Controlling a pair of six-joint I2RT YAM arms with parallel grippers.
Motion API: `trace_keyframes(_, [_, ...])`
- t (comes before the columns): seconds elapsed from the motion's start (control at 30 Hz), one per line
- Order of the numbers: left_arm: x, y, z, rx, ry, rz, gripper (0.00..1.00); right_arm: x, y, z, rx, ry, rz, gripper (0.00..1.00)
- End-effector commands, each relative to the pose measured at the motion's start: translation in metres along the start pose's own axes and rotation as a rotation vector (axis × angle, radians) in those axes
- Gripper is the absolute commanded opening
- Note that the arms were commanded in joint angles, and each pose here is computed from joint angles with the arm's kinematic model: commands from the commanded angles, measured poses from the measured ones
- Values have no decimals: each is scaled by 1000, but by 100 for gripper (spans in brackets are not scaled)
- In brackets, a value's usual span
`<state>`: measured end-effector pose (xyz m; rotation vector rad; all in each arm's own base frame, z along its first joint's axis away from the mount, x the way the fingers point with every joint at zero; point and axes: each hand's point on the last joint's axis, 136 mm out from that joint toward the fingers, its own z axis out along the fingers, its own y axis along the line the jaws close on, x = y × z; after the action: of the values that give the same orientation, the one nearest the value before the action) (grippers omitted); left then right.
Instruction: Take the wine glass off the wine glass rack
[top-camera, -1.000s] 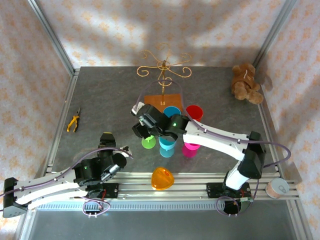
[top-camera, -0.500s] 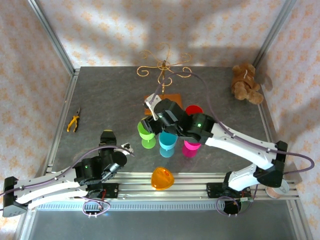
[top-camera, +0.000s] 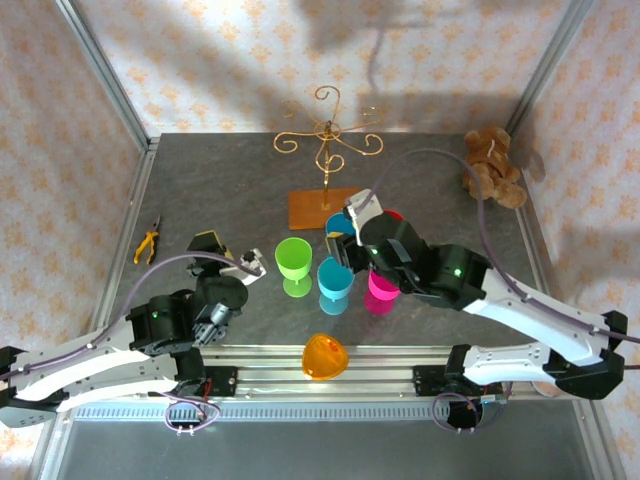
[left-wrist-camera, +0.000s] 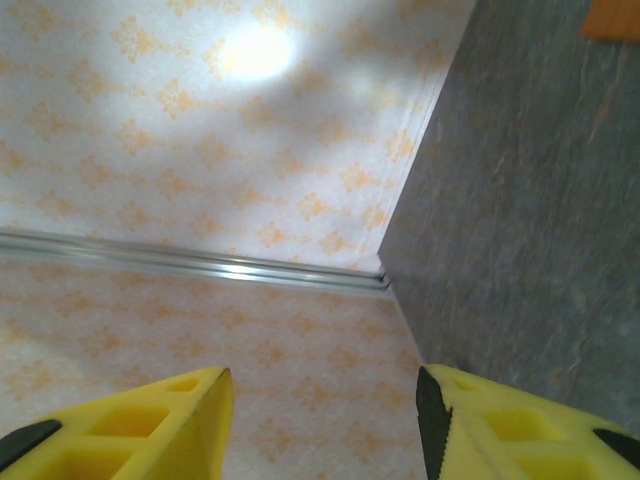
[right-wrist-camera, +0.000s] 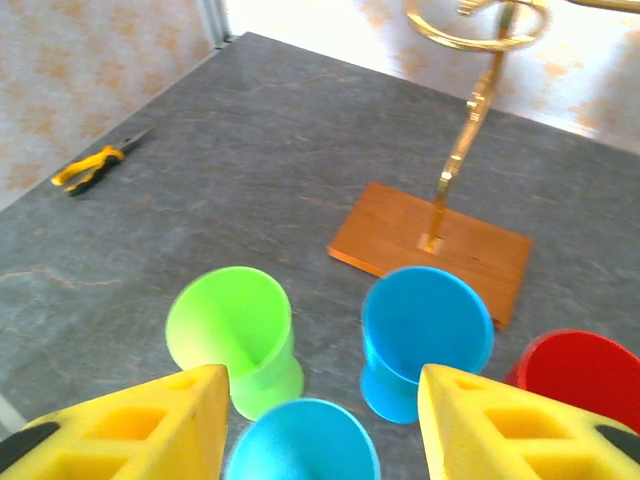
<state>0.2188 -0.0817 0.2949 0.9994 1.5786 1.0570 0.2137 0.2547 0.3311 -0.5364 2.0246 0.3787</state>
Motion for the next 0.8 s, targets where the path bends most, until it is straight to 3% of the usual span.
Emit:
trace_keyframes(0.0, [-11,-4,0,46,-23,-134,56,12,-43,-5,165,25,47,54])
trace_keyframes(0.37, [-20,23,30,157,-41,-714,64,28,-140,-9,336,13,231,58])
trace_keyframes(0.77, [12,14,110,236,92,-1186,65,73,-248,29,488,33,443,66])
